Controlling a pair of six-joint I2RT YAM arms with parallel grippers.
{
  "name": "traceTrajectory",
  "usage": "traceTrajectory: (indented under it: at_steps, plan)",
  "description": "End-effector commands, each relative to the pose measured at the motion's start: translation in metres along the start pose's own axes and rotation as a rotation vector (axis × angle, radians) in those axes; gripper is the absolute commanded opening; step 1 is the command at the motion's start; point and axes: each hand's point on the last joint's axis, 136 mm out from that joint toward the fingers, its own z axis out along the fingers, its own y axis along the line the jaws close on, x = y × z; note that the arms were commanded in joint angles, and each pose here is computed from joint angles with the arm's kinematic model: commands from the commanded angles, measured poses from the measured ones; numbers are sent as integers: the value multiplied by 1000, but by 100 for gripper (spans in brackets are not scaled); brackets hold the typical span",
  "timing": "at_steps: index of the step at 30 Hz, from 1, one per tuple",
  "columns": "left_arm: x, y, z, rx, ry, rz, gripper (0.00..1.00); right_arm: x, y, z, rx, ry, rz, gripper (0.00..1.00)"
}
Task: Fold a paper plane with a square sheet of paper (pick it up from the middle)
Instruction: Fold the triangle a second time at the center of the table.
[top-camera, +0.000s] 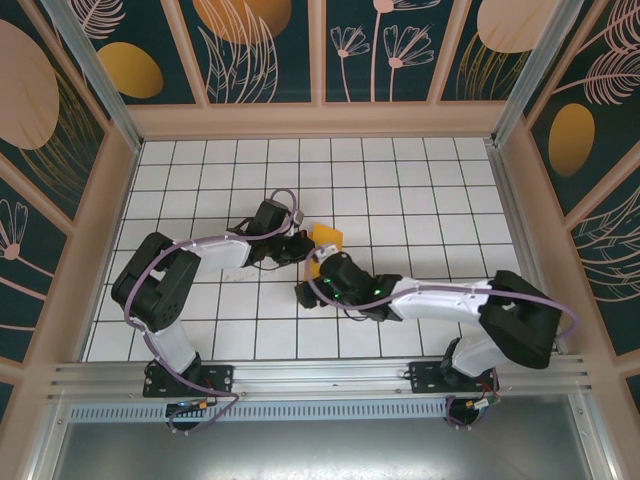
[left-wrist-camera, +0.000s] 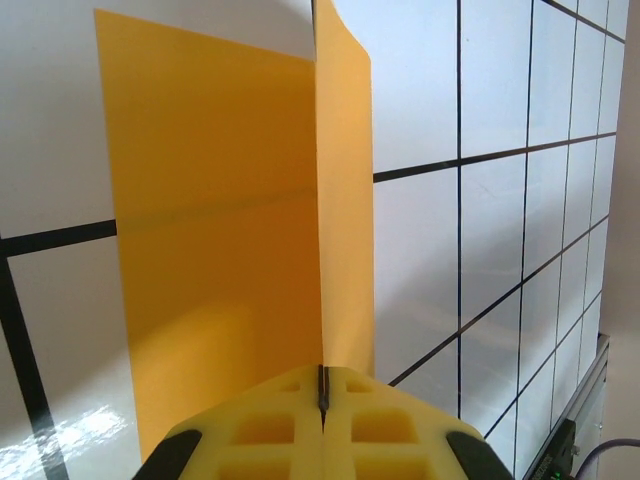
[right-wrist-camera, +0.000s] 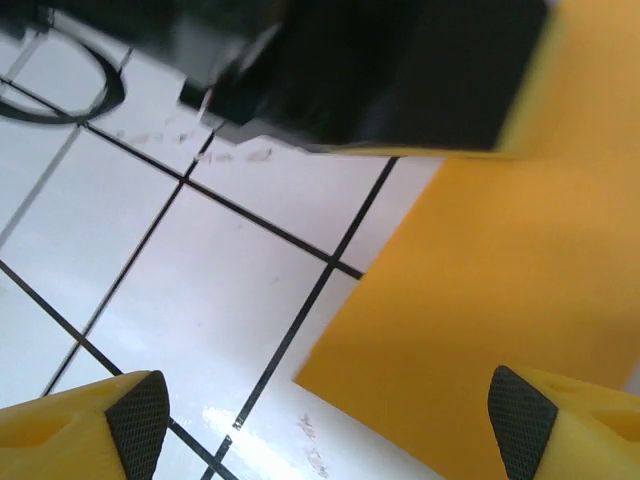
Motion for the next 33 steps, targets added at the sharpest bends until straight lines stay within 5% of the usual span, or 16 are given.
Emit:
traceTrajectory:
  at_steps: [1,9,33]
  plan:
    - [0,3,-1,-6,5,-17,1,2,-8,10,171,8,-110,86]
    - [1,3,-1,-7,8,-21,1,12,-16,27,459,34,-260,76]
    - [1,4,-2,-12,5,-26,4,5,-8,20,410,-15,-198,15]
